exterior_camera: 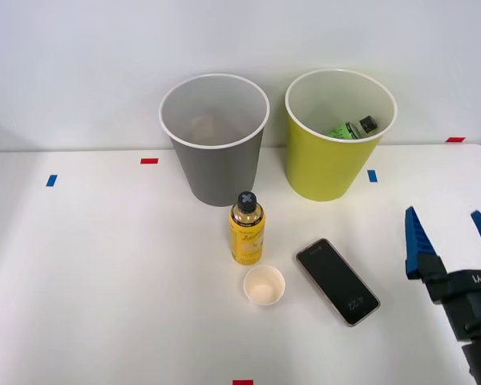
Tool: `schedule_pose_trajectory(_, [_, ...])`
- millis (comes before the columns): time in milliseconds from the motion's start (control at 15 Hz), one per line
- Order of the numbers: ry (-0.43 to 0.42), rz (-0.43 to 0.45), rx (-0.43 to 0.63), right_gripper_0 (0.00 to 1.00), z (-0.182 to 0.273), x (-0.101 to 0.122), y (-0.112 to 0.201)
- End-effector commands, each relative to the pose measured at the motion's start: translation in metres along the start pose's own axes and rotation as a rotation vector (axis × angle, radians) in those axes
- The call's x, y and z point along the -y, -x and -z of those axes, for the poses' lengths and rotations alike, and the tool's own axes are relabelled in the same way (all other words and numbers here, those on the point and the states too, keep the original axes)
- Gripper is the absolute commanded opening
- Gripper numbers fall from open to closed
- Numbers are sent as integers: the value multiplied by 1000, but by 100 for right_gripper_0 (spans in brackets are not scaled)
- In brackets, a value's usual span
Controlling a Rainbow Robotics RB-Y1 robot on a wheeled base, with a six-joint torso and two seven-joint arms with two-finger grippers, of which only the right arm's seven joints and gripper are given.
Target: Put cans in the gray bin, plastic bottles in the light green bin
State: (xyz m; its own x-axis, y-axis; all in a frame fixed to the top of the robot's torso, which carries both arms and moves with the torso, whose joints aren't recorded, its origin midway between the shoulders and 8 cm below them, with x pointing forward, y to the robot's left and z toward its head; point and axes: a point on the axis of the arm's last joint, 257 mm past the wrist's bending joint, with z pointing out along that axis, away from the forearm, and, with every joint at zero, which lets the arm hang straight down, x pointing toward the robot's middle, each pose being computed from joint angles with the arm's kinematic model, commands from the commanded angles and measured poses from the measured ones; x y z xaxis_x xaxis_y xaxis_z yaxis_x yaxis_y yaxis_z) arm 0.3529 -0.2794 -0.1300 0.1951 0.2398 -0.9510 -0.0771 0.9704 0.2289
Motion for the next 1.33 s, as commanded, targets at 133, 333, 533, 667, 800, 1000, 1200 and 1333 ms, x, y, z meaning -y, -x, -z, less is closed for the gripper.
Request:
schedule_pose_trajectory(133, [-114, -48, -46, 100, 29, 14, -23])
schedule_pose_trajectory(333, [-197, -20, -59, 100, 47, 22, -32])
schedule_pose_trajectory(533, [-248, -22, -78, 100, 59, 21, -41])
schedule_pose_trajectory(667, [-260, -22, -96, 100, 66, 22, -46])
schedule_pose_trajectory(800, [-262, -15, -95, 100, 66, 24, -46])
schedule_pose_trajectory(1000, [-250, 36, -103, 100, 67, 22, -46])
schedule_pose_trajectory(1200, [-258, 83, -97, 100, 68, 24, -43])
schedule_pose_trajectory(1333, [-259, 39, -96, 100, 72, 22, -45])
